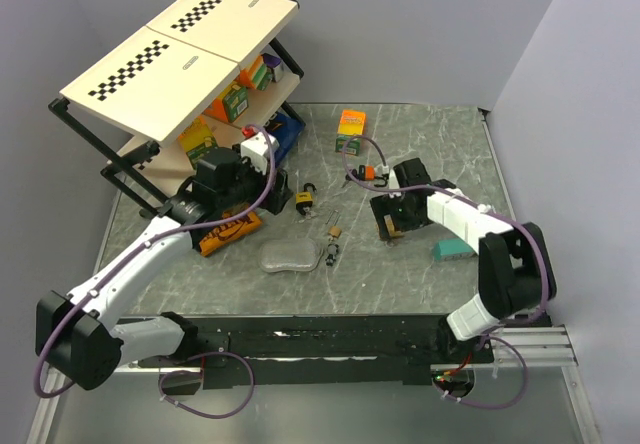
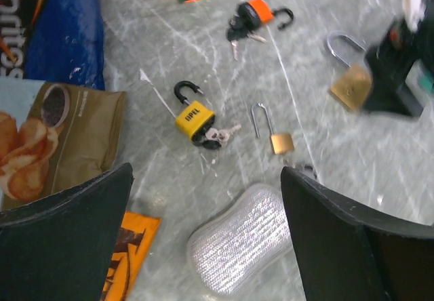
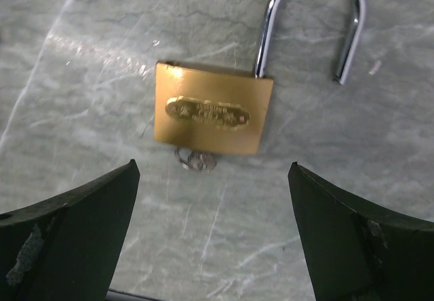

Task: Lock with the key
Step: Pick up the lock from the center of the board.

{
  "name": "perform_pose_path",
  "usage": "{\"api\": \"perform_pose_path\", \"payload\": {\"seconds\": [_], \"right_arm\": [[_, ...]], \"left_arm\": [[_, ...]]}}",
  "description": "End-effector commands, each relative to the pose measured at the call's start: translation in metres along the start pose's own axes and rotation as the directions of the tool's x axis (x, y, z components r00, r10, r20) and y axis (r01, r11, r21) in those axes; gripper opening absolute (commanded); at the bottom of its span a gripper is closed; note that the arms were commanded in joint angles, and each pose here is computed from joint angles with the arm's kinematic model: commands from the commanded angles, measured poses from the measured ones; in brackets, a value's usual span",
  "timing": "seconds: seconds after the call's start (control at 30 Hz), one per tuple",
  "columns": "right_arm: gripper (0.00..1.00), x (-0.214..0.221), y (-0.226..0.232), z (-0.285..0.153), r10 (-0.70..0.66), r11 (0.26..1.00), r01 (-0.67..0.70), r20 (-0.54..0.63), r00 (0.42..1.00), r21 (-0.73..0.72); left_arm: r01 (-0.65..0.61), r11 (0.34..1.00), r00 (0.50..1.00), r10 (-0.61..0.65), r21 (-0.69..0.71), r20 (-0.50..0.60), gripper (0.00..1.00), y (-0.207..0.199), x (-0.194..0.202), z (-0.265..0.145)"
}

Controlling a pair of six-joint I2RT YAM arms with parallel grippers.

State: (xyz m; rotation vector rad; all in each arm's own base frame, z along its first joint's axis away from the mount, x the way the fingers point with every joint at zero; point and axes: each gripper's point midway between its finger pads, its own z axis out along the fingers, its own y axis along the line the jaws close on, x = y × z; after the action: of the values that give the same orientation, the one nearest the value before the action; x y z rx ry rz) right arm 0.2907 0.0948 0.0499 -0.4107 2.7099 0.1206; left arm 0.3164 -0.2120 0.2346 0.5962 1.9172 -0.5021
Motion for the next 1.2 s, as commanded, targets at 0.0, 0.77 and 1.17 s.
{"api": "perform_pose_path", "payload": {"seconds": [0.0,0.77,1.17], "right_arm": [[1.00,-0.024,0.004,0.013,0.052,0.999,-0.053,0.045,0.998,0.006],[0.88,-0.017,-0.002,0.037,0.078,0.989,-0.069,-0.061,0.995,0.134],[0.80,-0.010,0.001,0.043,0.069,0.993,-0.057,-0.118,0.991,0.106]], "left_arm": [[0.161,0.984,0.984,-0.154,-0.079,0.088,0.96,0.010,-0.018,0.010],[0.249,0.950,0.964,-0.224,-0.188,0.143,0.96,0.032,-0.011,0.016],[0.244,0.953,0.967,-0.227,-0.177,0.114,0.96,0.031,-0.005,0.020]]}}
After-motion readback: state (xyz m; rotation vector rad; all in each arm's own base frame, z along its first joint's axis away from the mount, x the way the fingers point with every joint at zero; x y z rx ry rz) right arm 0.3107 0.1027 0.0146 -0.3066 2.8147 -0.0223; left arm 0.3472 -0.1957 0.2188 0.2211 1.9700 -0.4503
